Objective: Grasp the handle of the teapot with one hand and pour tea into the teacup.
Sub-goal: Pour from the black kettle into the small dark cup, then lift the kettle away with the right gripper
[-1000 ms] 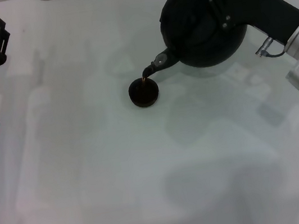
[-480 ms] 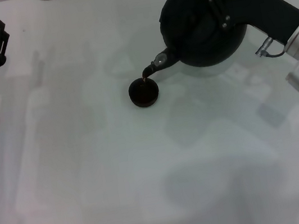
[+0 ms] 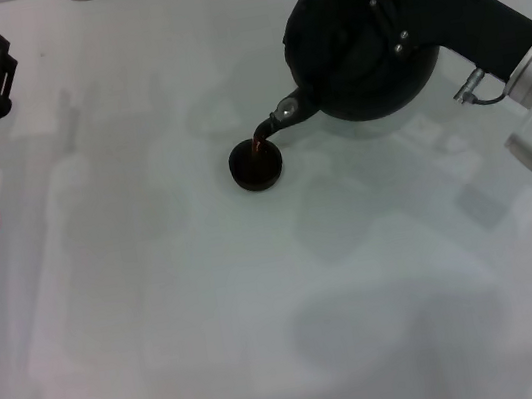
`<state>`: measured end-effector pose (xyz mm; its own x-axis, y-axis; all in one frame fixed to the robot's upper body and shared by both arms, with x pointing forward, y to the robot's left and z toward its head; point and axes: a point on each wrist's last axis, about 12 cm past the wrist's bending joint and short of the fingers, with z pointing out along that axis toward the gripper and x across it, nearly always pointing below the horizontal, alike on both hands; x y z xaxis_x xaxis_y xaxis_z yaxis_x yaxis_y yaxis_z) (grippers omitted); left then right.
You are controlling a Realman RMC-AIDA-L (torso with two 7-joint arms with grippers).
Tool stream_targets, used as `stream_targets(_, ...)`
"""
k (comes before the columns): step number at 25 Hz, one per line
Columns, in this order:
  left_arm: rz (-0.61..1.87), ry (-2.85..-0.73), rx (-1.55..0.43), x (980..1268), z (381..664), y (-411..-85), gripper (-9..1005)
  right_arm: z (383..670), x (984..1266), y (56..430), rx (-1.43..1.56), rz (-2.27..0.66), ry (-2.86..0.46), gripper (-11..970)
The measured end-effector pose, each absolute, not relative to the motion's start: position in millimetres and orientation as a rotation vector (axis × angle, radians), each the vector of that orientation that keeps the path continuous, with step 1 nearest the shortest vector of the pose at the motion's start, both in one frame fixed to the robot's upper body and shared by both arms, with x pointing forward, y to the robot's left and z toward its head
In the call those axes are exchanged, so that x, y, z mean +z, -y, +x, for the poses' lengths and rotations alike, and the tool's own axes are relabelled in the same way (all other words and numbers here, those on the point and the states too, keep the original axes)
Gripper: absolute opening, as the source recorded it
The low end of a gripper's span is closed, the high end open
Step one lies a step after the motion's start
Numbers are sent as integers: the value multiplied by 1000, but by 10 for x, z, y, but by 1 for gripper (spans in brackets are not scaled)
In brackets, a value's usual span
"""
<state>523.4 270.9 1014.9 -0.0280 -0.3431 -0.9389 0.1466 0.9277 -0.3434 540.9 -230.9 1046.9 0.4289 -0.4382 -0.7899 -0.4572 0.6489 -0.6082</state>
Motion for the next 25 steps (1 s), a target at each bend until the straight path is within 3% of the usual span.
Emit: stream_targets(25,-153,-1548,-394,10164,5255,-2713,713,5398,10465,2347,95,-831,-1233,120)
